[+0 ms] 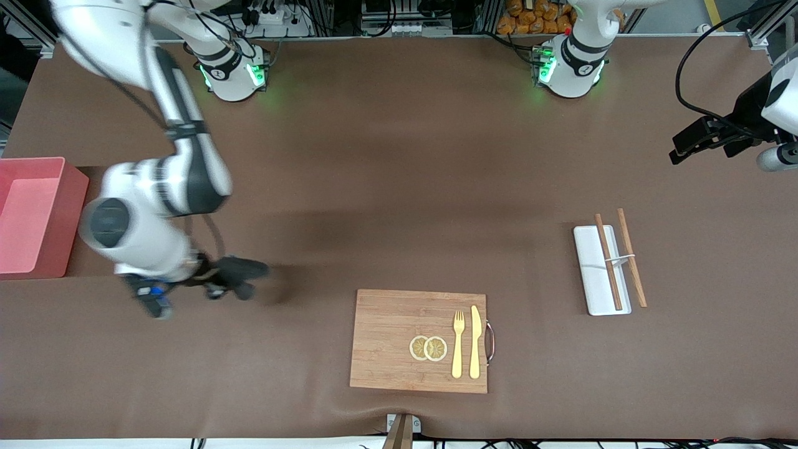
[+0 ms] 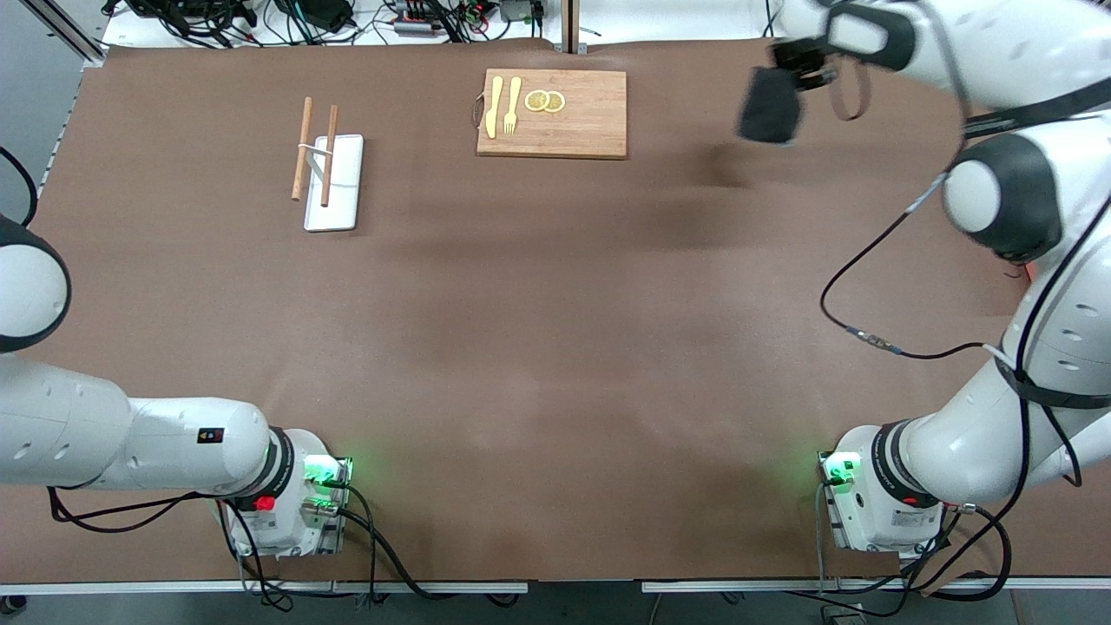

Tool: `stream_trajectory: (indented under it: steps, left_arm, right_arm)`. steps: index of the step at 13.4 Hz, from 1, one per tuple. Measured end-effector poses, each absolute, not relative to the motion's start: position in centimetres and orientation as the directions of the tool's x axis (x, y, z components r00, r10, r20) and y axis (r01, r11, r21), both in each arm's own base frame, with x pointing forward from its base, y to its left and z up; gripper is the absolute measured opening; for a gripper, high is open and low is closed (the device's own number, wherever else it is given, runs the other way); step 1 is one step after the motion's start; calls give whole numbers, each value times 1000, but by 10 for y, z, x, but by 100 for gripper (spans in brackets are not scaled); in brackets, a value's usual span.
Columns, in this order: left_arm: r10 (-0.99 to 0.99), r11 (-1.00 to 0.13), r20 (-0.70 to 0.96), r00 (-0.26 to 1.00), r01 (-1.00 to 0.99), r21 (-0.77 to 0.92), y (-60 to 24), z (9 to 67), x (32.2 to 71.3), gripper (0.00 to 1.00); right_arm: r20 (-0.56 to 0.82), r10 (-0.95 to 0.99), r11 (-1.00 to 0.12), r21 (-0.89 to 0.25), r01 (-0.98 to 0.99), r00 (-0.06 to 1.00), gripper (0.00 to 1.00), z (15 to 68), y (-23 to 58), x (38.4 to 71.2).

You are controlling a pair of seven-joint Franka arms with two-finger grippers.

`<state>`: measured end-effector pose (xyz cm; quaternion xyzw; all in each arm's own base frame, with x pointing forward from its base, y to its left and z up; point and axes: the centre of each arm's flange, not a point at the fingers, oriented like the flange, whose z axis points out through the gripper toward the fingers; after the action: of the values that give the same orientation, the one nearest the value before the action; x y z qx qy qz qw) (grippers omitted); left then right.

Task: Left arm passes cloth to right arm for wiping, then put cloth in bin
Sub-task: 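Carry the grey cloth with the right gripper toward the pink bin, then open the right gripper to drop the cloth into the pink bin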

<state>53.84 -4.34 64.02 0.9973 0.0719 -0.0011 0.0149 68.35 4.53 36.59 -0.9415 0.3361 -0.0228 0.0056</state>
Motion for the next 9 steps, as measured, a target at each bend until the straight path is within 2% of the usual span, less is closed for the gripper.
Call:
stream_trajectory:
  steps: [2,5,9]
  left_arm:
    - [144,-989,-6,990,144,18,-43,640,538,100]
    - [154,-988,-3,988,154,-6,-44,641,536,100]
    - [161,-987,-2,987,161,-8,-41,641,536,100]
  right_arm:
    - [44,-530,-848,-15,-530,847,4,369,-76,680]
    - [30,-366,-930,3,-367,930,4,384,-213,650]
    - [36,-204,-979,17,-205,978,4,428,-398,565]
